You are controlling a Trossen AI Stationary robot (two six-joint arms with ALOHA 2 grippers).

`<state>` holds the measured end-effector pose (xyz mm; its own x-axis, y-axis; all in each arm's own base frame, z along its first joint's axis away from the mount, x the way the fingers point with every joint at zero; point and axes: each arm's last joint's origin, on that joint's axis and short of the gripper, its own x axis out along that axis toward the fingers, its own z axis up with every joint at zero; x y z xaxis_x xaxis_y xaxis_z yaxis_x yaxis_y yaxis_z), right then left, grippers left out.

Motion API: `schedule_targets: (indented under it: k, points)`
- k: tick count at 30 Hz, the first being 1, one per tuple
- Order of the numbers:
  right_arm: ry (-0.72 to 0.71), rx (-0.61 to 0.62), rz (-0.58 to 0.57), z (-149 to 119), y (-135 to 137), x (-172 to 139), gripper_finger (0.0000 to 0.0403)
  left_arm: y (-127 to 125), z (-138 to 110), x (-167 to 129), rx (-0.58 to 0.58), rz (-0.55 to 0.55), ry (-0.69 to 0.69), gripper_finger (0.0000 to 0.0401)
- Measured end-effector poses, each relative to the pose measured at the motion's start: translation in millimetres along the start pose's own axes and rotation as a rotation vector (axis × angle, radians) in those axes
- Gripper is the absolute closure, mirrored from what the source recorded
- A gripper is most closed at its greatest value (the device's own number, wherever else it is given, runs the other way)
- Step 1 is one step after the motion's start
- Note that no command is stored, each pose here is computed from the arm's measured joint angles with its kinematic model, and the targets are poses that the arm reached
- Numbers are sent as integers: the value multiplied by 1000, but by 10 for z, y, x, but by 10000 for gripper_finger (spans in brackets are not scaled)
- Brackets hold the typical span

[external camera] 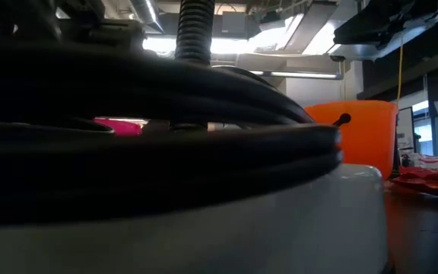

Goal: Sort candy
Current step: Put the red candy into the orange bucket

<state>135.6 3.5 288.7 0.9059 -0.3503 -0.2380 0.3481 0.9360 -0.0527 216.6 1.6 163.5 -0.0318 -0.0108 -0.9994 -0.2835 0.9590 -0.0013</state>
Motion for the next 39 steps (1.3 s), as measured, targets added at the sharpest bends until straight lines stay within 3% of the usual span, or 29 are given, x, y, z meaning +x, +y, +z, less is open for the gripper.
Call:
schedule_targets:
  k: [12,32,39]
  points:
    - [-25,13,-2,26,0,0,249,-54,210,-305,25,2,-121,401]
    - [-19,10,0,20,0,0,249,-123,563,-1528,106,118,-478,401]
    - [-18,10,1,19,1,1,249,-120,591,-1788,131,159,-572,401]
